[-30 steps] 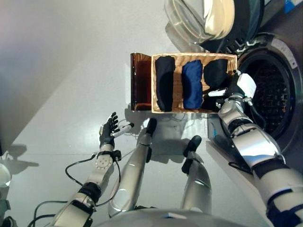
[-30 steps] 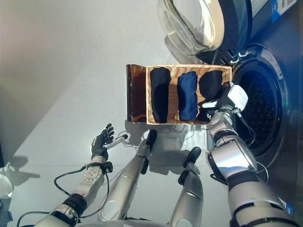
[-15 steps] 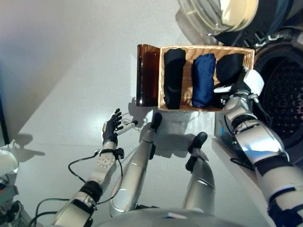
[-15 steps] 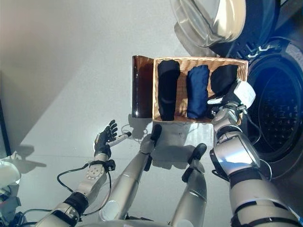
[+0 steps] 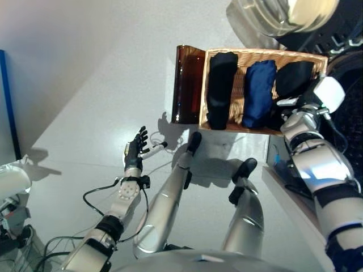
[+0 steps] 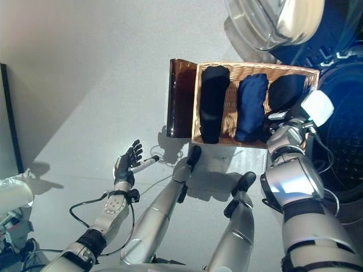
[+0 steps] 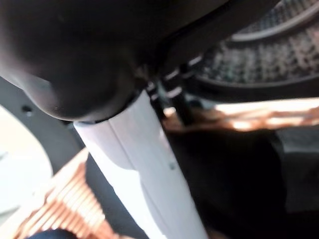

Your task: Pick up the clothes and place them into the washing machine

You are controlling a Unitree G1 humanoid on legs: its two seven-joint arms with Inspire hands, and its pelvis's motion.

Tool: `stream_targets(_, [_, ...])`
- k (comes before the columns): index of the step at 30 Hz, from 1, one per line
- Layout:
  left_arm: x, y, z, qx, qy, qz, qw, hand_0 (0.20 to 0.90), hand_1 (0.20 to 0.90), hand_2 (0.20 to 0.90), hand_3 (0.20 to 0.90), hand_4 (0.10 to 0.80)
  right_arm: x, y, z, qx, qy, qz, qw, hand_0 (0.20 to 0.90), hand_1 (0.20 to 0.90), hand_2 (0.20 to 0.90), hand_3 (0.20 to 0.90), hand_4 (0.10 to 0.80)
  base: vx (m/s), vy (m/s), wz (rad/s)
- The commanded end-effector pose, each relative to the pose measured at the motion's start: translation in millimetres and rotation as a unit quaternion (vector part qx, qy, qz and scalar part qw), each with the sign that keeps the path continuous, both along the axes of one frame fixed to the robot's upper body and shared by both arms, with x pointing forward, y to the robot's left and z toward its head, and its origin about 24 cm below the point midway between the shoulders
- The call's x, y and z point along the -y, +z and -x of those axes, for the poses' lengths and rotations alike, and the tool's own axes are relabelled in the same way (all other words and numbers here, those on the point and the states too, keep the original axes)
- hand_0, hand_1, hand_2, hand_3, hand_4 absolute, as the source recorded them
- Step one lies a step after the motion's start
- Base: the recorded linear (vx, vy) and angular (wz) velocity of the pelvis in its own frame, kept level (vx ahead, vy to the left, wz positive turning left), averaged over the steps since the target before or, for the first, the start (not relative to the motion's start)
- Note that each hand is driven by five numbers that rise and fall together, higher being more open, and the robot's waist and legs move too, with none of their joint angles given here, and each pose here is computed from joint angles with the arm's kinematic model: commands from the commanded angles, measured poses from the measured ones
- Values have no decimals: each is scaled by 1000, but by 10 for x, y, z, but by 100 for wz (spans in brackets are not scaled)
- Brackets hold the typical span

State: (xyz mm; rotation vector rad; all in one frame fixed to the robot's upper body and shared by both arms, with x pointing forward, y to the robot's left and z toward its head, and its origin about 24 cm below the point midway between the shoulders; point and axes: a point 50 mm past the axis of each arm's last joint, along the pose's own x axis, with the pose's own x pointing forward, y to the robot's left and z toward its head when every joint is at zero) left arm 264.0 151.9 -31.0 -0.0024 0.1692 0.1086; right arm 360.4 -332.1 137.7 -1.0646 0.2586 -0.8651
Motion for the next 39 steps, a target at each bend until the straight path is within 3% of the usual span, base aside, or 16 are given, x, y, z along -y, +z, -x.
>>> stream_targets(1, [-10, 139, 16, 50, 3, -2, 999, 900, 900, 900, 900, 800, 353, 364, 130, 16, -39, 67, 997, 376, 376, 376, 376, 425, 16, 7, 3])
stream_targets(6, [-1, 132, 20, 50, 3, -1, 999, 900, 900, 900, 900, 800, 332, 310, 123, 10, -33, 60, 998, 302, 302, 302, 302, 373, 5, 7, 3])
stream_targets(9, [15, 93, 49, 42, -1, 0, 999, 900, 900, 900, 900, 800, 303, 187, 132, -6, -30, 50, 998, 381, 381, 381, 381, 429, 0, 0, 0])
stream_targets(11, [12, 69, 67, 37, -2, -1, 999, 900, 900, 900, 900, 800, 280, 117, 135, -13, -28, 42, 999, 398, 398, 398, 398, 441, 19, -14, 4])
stream_targets(13, [7, 42, 88, 31, -4, -3, 1000, 900, 900, 900, 900, 800, 255, 69, 132, -19, -26, 38, 999, 469, 469, 469, 469, 492, 0, 0, 0])
stream_targets(22, [-31, -38, 153, 12, -6, -11, 1000, 900, 900, 900, 900, 800, 243, -73, 166, -33, -26, 20, 999, 496, 496, 496, 496, 512, 0, 0, 0])
stream_targets(24, [-47, -54, 164, 9, -3, -11, 1000, 900, 900, 900, 900, 800, 249, -94, 176, -32, -28, 14, 999, 483, 483, 483, 483, 502, 0, 0, 0])
stream_targets(25, [-58, -78, 177, 2, -2, -15, 1000, 900, 900, 900, 900, 800, 251, -104, 183, -31, -31, 12, 999, 200, 200, 200, 200, 300, 0, 0, 0])
stream_targets(39, [-131, -225, 315, -34, 0, -26, 999, 900, 900, 900, 900, 800, 267, -288, 274, -32, -47, 0, 998, 200, 200, 200, 200, 300, 13, -8, 0])
